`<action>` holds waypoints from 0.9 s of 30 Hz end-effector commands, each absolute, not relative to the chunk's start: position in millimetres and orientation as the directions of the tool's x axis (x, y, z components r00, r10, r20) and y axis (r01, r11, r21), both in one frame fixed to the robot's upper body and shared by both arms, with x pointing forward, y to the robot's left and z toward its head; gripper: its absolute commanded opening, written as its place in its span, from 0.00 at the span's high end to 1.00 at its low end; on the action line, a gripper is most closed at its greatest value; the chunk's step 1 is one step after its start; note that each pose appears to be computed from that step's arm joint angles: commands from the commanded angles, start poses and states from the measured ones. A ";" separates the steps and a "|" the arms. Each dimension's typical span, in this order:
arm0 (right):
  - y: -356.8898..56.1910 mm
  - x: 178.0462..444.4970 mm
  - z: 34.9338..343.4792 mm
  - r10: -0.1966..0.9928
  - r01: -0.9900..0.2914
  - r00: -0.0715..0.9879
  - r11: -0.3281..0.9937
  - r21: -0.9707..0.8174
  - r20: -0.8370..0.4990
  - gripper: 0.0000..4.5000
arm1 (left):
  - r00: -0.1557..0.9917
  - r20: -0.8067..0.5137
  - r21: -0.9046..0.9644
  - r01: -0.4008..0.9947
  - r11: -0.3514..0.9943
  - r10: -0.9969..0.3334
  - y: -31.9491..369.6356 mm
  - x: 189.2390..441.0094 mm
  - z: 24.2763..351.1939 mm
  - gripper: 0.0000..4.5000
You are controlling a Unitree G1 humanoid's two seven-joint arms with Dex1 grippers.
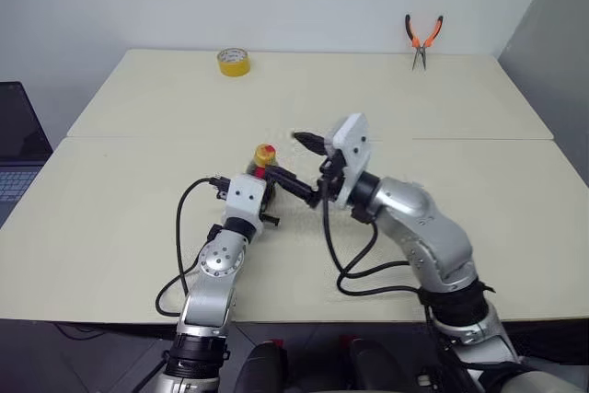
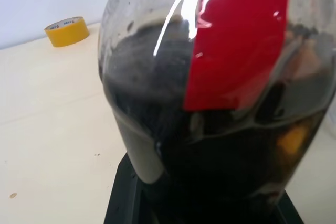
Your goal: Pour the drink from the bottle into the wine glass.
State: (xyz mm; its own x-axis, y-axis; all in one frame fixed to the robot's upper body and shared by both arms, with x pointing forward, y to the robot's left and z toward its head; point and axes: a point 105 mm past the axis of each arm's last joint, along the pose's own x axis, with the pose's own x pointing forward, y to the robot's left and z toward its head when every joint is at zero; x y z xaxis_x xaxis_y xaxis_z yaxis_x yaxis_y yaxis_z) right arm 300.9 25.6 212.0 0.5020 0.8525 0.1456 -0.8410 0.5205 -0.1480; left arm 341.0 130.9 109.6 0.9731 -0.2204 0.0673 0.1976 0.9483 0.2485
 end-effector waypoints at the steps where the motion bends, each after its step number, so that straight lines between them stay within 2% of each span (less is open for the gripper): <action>1: 32.7 303.8 222.1 0.841 -0.816 0.513 0.539 -0.207 0.171 0.10 | 0.964 0.145 0.251 0.182 0.951 -0.223 129.6 341.4 131.5 0.84; 9: 35.4 315.0 223.3 0.817 -0.790 0.548 0.576 -0.209 0.181 0.10 | 0.964 0.144 0.253 0.184 0.950 -0.225 129.1 340.8 130.4 0.84; 20: 10.5 337.0 218.5 0.733 -0.712 0.657 0.681 -0.174 0.179 0.10 | 0.964 0.138 0.259 0.188 0.948 -0.229 129.4 339.9 128.4 0.84; 27: 16.5 313.8 234.0 0.797 -0.770 0.551 0.600 -0.216 0.248 0.10 | 0.964 0.136 0.260 0.189 0.947 -0.229 130.0 340.2 128.0 0.84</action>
State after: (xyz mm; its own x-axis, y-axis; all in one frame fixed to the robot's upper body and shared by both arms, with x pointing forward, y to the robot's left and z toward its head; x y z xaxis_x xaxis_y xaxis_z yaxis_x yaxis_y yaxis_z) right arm 329.0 10.8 208.1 0.6208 0.7697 0.1489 -0.7507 0.6384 -0.1699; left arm 341.0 132.9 108.3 0.9738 -0.2189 0.0612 0.1971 0.9474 0.2523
